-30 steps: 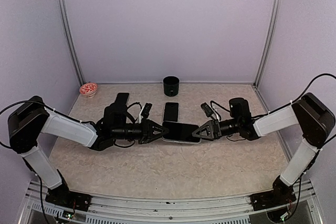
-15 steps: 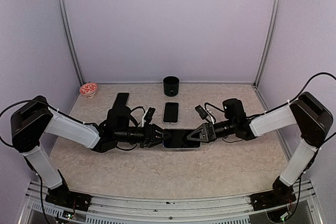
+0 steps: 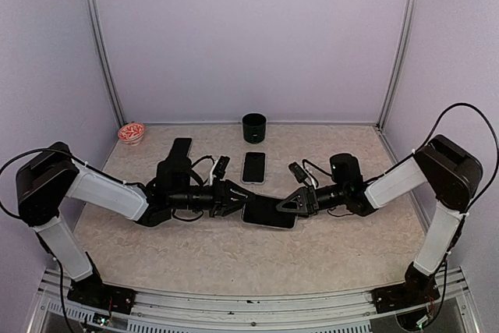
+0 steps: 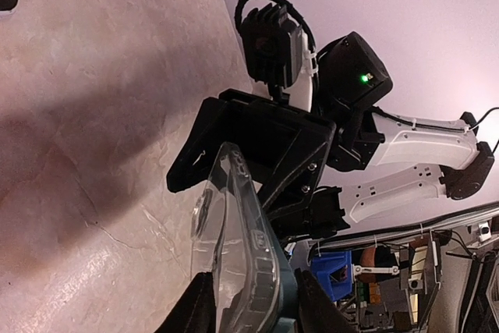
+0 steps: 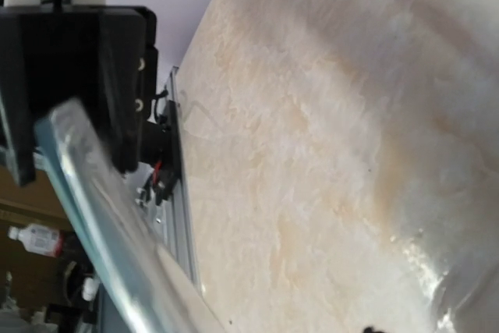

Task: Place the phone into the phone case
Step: Pass from the left arm to the right, then pass from the right arm to the left

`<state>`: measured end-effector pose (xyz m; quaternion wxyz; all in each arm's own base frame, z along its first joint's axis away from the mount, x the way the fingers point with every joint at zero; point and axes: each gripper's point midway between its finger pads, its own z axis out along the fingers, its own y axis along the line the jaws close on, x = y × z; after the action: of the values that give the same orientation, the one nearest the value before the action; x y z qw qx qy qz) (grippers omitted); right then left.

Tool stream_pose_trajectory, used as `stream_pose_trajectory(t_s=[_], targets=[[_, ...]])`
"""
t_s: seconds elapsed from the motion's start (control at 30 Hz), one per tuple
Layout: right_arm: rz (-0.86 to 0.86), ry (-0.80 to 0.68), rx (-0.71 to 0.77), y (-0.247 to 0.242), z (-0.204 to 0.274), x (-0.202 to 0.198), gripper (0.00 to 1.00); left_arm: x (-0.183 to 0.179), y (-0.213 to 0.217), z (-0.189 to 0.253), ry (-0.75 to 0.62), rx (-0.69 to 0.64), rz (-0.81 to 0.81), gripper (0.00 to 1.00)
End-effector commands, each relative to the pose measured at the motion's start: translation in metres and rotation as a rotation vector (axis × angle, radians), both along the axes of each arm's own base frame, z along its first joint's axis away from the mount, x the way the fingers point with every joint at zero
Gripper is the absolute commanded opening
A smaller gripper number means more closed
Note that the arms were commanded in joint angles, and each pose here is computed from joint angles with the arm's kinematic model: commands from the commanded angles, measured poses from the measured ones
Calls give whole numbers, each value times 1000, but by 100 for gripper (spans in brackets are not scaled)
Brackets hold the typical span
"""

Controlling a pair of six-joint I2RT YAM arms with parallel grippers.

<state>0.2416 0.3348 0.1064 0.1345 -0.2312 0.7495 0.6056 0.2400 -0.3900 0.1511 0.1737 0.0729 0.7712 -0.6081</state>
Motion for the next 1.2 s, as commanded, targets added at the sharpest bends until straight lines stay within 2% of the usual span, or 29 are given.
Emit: stream_pose_trajectory(t_s=[0.0,0.17,0.33,0.47,0.77,0.93,1.17], targets=[[19,21,57,7,6,-4,59,-1,-1,6,-5,-38,-10,35],[16,61,55,18,-4,-8,58,-4,-3,-7,25,-1,-1,34],[56,47,51,20,-17,-17,43,-16,-10,-20,35,38,-24,26],[103,29,79,17,-16,-27,34,-16,-10,-25,45,43,-23,27],[126,21,114,17,-12,-30,13,9,11,-12,15,43,52,43],[114,50,139,13,-11,-28,7,14,24,-3,-26,76,73,54],[97,88,247,3,12,-20,2,-2,44,-21,-4,78,26,58]])
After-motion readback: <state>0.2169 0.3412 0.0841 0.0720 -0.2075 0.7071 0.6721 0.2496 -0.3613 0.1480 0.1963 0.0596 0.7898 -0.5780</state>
